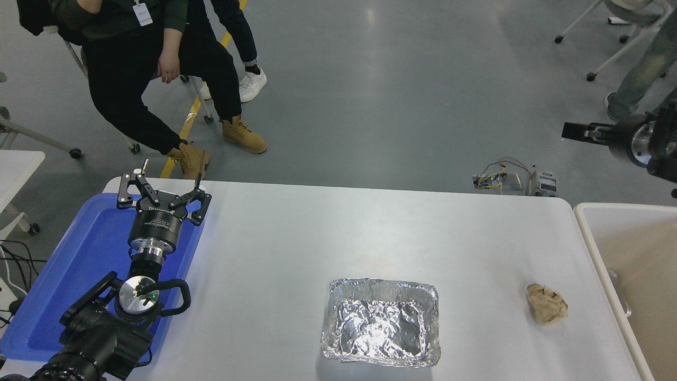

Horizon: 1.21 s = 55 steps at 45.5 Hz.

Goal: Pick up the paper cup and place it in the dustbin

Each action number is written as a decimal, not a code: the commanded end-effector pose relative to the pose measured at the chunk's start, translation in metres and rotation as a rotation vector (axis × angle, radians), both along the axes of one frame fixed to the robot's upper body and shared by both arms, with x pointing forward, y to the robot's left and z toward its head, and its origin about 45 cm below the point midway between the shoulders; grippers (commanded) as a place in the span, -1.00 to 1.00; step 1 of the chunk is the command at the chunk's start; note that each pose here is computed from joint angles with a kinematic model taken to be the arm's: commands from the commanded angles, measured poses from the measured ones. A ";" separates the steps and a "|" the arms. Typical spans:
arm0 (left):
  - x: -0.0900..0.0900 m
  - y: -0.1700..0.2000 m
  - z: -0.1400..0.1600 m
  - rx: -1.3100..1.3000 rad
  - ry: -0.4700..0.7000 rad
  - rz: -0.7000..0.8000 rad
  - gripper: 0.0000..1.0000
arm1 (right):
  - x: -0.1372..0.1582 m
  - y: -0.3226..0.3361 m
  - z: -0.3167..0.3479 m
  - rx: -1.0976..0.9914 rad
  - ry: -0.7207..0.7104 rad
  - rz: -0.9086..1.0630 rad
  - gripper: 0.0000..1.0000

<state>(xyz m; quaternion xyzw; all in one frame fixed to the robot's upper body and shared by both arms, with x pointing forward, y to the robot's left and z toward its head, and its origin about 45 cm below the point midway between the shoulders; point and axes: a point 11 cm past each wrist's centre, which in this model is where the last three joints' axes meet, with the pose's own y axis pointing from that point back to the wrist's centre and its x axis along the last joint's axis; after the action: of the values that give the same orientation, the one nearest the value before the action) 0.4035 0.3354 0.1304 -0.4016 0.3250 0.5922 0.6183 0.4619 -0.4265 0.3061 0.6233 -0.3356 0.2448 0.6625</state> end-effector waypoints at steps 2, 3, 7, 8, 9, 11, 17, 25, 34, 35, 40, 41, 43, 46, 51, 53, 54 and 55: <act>0.000 0.000 0.000 0.000 0.000 0.000 1.00 | -0.006 0.032 0.040 0.088 0.217 0.033 1.00; 0.000 0.000 0.000 0.000 0.000 0.000 1.00 | -0.007 0.035 0.042 0.096 0.230 0.035 1.00; 0.000 0.000 0.000 0.000 0.000 0.000 1.00 | -0.009 0.046 0.047 0.113 0.289 0.051 1.00; 0.000 0.000 0.000 0.000 -0.001 0.001 1.00 | -0.010 0.048 0.048 0.116 0.301 0.055 1.00; 0.000 0.000 0.000 0.000 0.000 0.000 1.00 | -0.010 0.050 0.049 0.115 0.308 0.059 1.00; 0.000 0.000 0.000 0.000 0.000 0.000 1.00 | -0.010 0.056 0.051 0.116 0.323 0.069 1.00; 0.000 0.000 0.000 0.000 0.000 0.000 1.00 | -0.011 0.072 0.055 0.114 0.360 0.102 1.00; 0.000 0.000 0.000 0.000 0.000 0.000 1.00 | -0.026 0.093 0.057 0.115 0.484 0.139 1.00; 0.000 0.000 0.000 0.000 0.000 0.000 1.00 | -0.023 0.105 0.066 0.099 0.474 0.167 1.00; 0.000 0.000 0.000 0.000 0.000 0.000 1.00 | -0.023 0.106 0.066 0.093 0.474 0.168 1.00; 0.000 0.000 0.000 0.000 -0.001 0.001 1.00 | -0.022 0.111 0.065 0.069 0.483 0.184 1.00; 0.000 0.000 0.000 0.000 0.000 0.000 1.00 | -0.023 0.112 0.064 0.061 0.487 0.185 1.00; 0.000 0.000 0.000 0.000 0.000 0.000 1.00 | -0.025 0.114 0.064 0.049 0.497 0.188 1.00; 0.000 0.000 0.000 0.000 0.000 0.000 1.00 | -0.031 0.114 0.063 0.029 0.521 0.190 1.00; 0.000 0.000 0.000 0.000 -0.001 0.001 1.00 | -0.039 0.118 0.053 0.026 0.562 0.201 1.00; 0.000 0.000 0.000 0.000 0.000 0.000 1.00 | -0.042 0.120 0.048 0.029 0.582 0.206 1.00; 0.000 0.000 0.000 0.000 0.000 0.000 1.00 | -0.044 0.121 0.046 0.027 0.589 0.207 1.00; 0.000 0.000 0.000 0.000 -0.001 0.001 1.00 | -0.045 0.121 0.044 0.029 0.596 0.208 1.00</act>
<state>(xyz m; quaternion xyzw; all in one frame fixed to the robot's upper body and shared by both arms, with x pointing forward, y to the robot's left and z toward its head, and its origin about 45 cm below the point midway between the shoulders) 0.4035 0.3354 0.1304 -0.4016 0.3250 0.5922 0.6184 0.4310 -0.3143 0.3641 0.7089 -0.1011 0.1282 0.6862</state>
